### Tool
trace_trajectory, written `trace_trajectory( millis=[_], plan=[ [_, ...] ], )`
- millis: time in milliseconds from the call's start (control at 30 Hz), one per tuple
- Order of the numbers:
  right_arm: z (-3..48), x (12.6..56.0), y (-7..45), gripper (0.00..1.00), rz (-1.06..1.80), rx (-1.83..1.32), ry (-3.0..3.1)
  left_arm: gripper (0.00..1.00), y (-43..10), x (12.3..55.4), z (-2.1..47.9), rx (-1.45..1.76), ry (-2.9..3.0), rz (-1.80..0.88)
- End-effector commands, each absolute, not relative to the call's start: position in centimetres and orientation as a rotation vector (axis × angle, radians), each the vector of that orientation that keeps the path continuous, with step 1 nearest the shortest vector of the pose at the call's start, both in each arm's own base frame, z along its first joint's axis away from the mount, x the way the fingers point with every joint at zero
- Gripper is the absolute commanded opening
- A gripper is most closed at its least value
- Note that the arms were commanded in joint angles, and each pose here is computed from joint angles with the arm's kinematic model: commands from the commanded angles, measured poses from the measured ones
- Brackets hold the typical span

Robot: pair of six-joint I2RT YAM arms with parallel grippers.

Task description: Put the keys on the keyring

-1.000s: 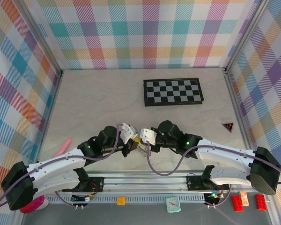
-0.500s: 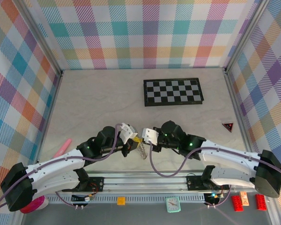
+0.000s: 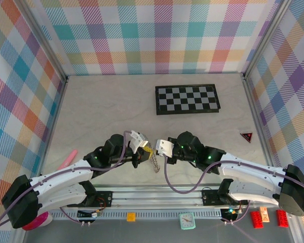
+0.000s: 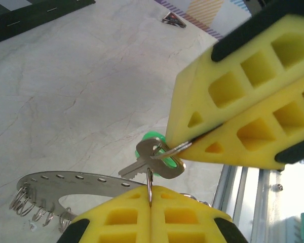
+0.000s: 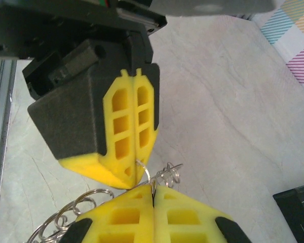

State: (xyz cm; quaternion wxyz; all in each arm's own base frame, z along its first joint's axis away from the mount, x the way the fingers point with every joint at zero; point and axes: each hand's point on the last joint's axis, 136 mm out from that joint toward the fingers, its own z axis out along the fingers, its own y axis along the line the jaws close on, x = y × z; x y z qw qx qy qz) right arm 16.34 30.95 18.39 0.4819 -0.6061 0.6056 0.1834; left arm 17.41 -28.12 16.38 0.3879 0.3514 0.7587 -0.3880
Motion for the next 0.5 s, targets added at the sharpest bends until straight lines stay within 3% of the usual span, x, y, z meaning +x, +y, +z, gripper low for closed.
trace_trajectory(
  millis=[0,467],
  plan=[
    [18.1,15.9,30.8,0.00,0.427,-1.516,1.465,0.00,-28.6,17.5,17.8,0.860,1.888,-1.072],
    [18.8,16.2,30.9,0.00,0.432,-1.464,1.478,0.00,-29.1,17.9,17.6,0.838,1.929,-1.127]
  ],
)
